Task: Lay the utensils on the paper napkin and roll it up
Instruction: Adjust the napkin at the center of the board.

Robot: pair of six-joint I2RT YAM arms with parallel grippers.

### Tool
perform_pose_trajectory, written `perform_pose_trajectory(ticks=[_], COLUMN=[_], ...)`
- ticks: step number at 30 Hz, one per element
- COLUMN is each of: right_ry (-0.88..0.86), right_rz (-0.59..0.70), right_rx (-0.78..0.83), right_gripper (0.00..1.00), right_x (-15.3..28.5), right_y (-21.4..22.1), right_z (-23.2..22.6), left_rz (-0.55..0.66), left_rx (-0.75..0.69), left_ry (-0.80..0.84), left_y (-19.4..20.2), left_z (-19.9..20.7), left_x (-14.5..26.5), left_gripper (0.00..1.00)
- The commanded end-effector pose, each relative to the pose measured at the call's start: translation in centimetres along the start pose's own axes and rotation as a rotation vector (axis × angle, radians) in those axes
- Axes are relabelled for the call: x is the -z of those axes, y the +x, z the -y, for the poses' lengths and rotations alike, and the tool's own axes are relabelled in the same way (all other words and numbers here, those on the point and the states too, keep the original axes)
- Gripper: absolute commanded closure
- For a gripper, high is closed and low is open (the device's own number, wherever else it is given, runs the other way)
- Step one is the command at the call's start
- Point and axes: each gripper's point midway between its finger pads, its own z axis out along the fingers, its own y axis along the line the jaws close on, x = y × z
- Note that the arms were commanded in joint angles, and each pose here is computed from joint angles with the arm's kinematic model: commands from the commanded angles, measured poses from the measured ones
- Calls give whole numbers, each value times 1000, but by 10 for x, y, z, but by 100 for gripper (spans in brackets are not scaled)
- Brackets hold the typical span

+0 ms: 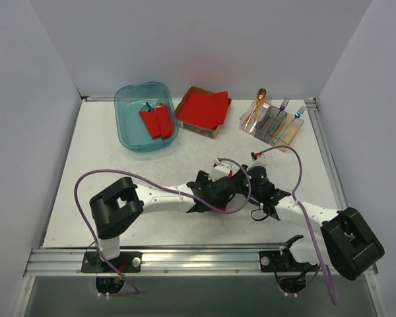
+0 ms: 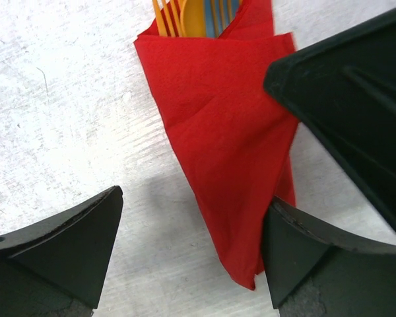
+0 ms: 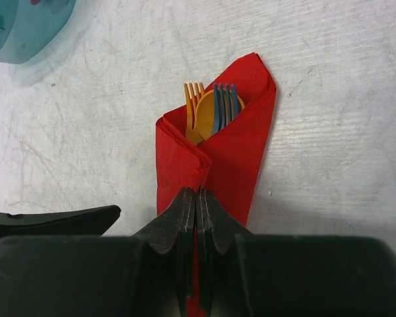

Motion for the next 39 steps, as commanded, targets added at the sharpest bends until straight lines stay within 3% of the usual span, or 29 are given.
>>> perform_pose_trajectory(ticks=[1,8,25,39], right_ry=[-34,-34,-41,-64], right_rz=[45,43,51,59], right_rx=[-9,-8,-5,-8], right_gripper=[100,100,100,100], right_x=[-2,-3,-4,-10], right_y=[-13,-13,-19,-22], right_z=[-15,-16,-23,-29], left_rz=[92,140,59,113], left_rx=[41,47,-16,-25], left_ry=[87,129,140,204], left_y=[-37,-45,-19,-22], left_z=[17,20,38,57], left_x=[23,34,5,32], left_gripper=[12,12,6,4])
